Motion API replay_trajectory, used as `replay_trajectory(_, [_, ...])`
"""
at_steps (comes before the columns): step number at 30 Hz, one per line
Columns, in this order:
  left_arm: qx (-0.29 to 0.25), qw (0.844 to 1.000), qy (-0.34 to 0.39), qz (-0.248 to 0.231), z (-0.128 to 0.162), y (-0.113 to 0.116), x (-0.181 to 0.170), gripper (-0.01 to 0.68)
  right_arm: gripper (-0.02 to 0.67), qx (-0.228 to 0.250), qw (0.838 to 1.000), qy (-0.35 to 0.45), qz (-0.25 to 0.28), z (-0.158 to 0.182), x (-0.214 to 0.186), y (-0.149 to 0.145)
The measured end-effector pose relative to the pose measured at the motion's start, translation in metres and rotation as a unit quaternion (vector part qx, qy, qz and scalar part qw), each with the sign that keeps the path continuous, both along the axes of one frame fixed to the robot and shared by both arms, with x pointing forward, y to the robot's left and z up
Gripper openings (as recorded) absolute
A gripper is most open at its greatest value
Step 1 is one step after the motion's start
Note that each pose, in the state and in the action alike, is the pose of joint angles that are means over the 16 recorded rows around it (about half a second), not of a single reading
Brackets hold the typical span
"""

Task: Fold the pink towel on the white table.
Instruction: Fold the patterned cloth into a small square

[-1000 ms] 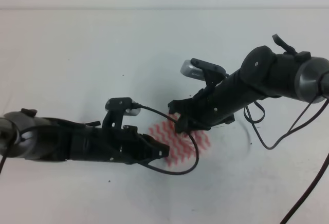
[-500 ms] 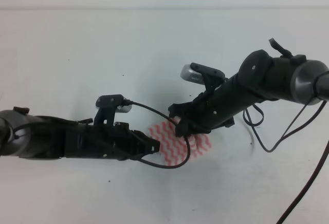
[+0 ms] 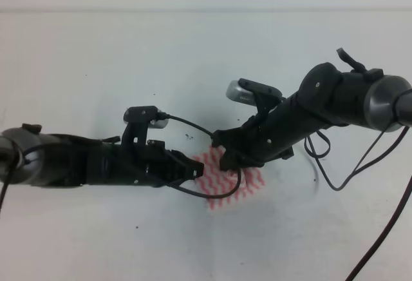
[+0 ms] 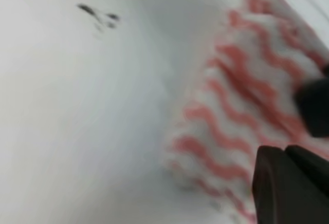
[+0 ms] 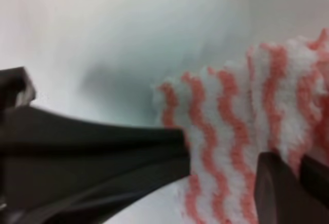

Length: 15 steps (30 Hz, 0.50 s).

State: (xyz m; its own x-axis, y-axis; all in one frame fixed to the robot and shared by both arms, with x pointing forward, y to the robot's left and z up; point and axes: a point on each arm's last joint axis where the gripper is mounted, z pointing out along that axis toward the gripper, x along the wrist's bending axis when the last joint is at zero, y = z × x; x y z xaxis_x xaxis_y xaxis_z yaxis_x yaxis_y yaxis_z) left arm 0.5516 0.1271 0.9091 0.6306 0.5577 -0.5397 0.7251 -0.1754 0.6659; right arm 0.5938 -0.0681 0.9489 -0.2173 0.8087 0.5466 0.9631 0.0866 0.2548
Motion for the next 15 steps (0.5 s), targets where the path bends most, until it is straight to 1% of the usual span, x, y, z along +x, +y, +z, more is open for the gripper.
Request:
replay_trajectory(7, [0.01, 1.0, 0.002, 0.012, -0.007, -0.001, 0.009, 0.0, -0.016, 0.001, 1.0, -0.001, -0.001, 0.0, 0.0, 0.0])
replay_trajectory(15, [0.022, 1.0, 0.005, 0.017, -0.012, 0.0, 0.011, 0.0, -0.016, 0.01, 1.0, 0.001, 0.005, 0.007, 0.001, 0.003])
